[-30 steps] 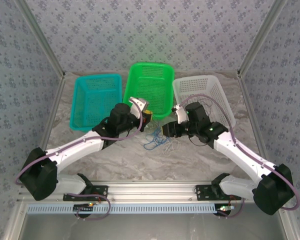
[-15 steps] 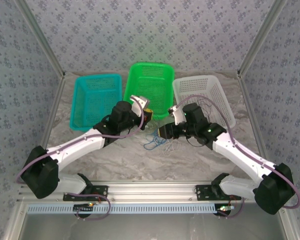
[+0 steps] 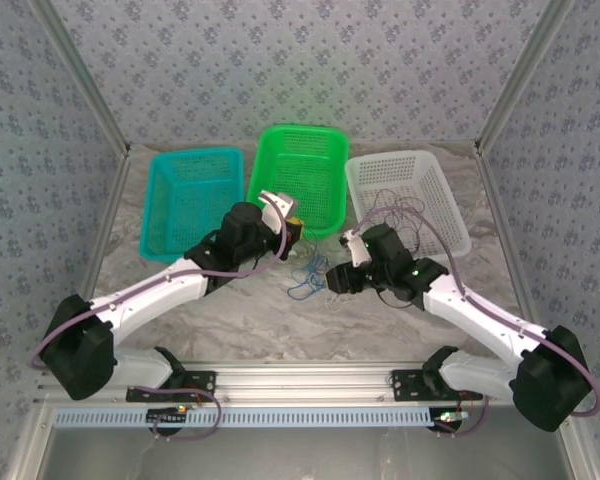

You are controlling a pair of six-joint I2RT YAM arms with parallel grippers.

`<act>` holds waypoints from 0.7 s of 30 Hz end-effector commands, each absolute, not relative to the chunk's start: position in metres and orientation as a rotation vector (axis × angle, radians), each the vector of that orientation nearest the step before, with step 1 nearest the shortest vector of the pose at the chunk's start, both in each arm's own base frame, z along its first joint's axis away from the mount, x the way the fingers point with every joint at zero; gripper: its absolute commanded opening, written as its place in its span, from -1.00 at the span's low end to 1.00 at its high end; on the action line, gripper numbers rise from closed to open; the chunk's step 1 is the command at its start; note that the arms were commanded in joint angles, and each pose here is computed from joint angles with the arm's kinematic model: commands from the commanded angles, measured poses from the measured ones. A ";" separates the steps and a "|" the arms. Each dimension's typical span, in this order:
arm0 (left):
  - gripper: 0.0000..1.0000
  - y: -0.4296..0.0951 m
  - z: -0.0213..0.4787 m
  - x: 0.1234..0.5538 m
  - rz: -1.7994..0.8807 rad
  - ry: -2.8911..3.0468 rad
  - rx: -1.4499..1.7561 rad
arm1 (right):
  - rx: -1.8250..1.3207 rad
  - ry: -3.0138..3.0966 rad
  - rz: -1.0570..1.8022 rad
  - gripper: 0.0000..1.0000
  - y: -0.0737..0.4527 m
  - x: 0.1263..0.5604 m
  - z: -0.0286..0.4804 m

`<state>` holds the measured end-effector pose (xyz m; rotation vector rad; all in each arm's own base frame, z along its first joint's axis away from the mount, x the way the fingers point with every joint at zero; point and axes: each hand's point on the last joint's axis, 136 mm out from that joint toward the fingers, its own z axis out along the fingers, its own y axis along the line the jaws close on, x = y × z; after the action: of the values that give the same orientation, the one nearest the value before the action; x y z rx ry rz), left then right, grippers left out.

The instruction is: Untangle the cables

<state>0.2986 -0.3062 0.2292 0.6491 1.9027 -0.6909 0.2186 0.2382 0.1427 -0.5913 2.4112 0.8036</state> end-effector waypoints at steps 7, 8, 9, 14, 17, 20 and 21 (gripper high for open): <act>-1.00 -0.304 0.249 0.298 -0.709 1.877 0.607 | -0.823 2.244 0.585 0.21 0.246 0.227 0.136; -1.00 -0.303 0.249 0.298 -0.711 1.879 0.602 | -0.835 2.235 0.580 0.21 0.248 0.228 0.136; -1.00 -0.303 0.250 0.298 -0.714 1.877 0.599 | -0.854 2.225 0.579 0.21 0.251 0.229 0.135; -0.99 -0.300 0.251 0.298 -0.716 1.880 0.581 | -0.923 2.183 0.539 0.24 0.260 0.233 0.128; -0.98 -0.299 0.253 0.298 -0.721 1.881 0.571 | -0.931 2.168 0.514 0.24 0.262 0.239 0.124; -0.98 -0.299 0.253 0.298 -0.727 1.881 0.564 | -0.922 2.159 0.492 0.21 0.266 0.247 0.122; -0.98 -0.298 0.254 0.299 -0.730 1.882 0.561 | -0.921 2.155 0.489 0.18 0.267 0.249 0.121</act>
<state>0.2974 -0.3023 0.2328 0.5999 1.9219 -0.7123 0.2381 0.2632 0.1190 -0.9145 2.2052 0.5326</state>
